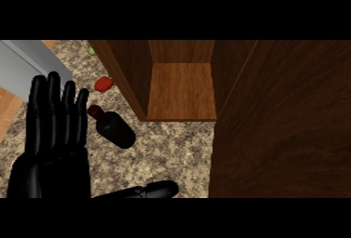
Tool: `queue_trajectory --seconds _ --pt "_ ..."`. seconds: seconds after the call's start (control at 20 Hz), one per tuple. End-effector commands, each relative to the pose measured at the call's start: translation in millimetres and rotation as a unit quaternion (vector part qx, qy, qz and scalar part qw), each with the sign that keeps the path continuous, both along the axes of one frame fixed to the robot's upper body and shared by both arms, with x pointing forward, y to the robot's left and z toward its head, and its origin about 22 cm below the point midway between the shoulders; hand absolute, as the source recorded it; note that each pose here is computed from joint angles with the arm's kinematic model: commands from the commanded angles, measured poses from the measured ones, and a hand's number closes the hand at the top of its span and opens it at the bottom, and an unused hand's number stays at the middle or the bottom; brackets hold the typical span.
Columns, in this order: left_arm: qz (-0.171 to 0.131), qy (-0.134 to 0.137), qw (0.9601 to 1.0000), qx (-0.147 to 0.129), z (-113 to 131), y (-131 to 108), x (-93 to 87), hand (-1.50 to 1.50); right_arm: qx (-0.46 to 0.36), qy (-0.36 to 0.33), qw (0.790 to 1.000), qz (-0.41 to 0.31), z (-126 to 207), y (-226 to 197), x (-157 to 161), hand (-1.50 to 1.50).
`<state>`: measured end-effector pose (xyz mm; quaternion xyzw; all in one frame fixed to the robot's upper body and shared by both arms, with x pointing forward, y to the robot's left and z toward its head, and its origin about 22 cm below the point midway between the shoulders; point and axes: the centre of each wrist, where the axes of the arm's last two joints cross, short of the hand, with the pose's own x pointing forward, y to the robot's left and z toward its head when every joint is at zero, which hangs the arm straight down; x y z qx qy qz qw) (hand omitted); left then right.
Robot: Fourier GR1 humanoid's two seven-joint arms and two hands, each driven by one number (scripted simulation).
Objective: Pick up the wine, place it into the cabinet and close the cabinet
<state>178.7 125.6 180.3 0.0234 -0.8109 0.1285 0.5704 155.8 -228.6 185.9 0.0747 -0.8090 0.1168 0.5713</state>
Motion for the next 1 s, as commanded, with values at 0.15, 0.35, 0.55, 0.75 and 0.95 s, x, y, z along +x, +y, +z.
queue_trajectory --seconds 0.15,0.35,0.55,0.75,0.95 --pt "0.030 0.025 0.9992 -0.012 -9.5 13.7 16.1 -1.50 0.018 -0.020 0.999 0.017 19.7 -1.5 -31.7 -1.50" --pt "0.018 0.049 0.9983 -0.024 -21.8 37.5 10.2 -1.50 0.019 -0.022 0.999 0.021 25.2 4.2 -29.9 -1.50" --pt "0.019 0.068 0.9971 -0.027 -47.2 45.9 22.5 -1.50 0.016 -0.021 0.999 0.028 25.3 9.7 -24.9 -1.50" --pt "0.015 0.082 0.9960 -0.034 -62.6 52.8 24.1 -1.50 0.020 -0.017 0.999 0.031 28.7 0.6 -36.4 -1.50" --pt "0.009 0.090 0.9953 -0.033 -79.0 75.7 32.1 -1.50 0.013 -0.023 0.999 0.028 23.6 1.1 -34.3 -1.50"
